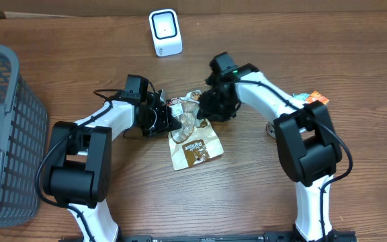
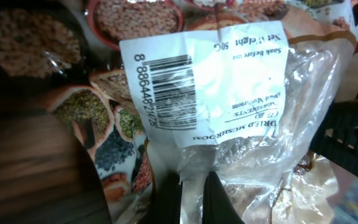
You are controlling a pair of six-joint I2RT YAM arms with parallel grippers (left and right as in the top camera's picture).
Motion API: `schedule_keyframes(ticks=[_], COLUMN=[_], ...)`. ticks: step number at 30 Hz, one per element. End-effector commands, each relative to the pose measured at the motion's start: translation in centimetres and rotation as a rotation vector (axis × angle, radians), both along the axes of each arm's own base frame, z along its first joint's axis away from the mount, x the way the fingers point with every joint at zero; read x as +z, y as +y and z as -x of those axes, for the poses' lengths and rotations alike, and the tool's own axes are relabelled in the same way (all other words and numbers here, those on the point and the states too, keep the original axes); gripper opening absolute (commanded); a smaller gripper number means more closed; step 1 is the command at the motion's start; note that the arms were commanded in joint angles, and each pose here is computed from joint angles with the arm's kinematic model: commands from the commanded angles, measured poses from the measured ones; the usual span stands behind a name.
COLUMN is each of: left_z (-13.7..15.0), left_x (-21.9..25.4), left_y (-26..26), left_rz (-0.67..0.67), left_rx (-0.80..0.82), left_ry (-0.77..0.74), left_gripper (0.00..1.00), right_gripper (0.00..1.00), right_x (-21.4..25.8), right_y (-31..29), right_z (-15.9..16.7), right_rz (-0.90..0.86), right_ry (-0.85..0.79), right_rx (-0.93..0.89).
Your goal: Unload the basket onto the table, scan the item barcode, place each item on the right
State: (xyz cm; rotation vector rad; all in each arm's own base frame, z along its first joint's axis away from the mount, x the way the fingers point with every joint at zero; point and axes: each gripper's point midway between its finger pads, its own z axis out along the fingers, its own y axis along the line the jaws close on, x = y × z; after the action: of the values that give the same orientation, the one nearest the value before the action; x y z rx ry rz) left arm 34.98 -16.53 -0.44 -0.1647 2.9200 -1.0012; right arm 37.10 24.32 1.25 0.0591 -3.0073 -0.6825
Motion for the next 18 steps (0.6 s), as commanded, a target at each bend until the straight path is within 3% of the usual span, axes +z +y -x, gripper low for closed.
schedule_keyframes(ticks=[1,8,18], left_z=[2.0,1.7,1.7], left_x=[-4.2,-4.3,-4.4], left_y=[0.8,1.2,1.7], left_rz=[-0.052,-0.045,-0.051], left_rx=[0.012,0.025,0.015], left_ry=[0.112,0.113,0.104], left_gripper=[0.04,0.04,0.04], right_gripper=[0.45,0.59,0.59], right_x=[3.1,3.9,1.2], right_y=[-0.6,-1.4,0.9], right_z=[-1.4,-0.8,3.0], right_rz=[-0.117,-0.221,-0.372], right_ry=[-0.055,-0.044,0.028], right_rx=[0.064,0.141,0.166])
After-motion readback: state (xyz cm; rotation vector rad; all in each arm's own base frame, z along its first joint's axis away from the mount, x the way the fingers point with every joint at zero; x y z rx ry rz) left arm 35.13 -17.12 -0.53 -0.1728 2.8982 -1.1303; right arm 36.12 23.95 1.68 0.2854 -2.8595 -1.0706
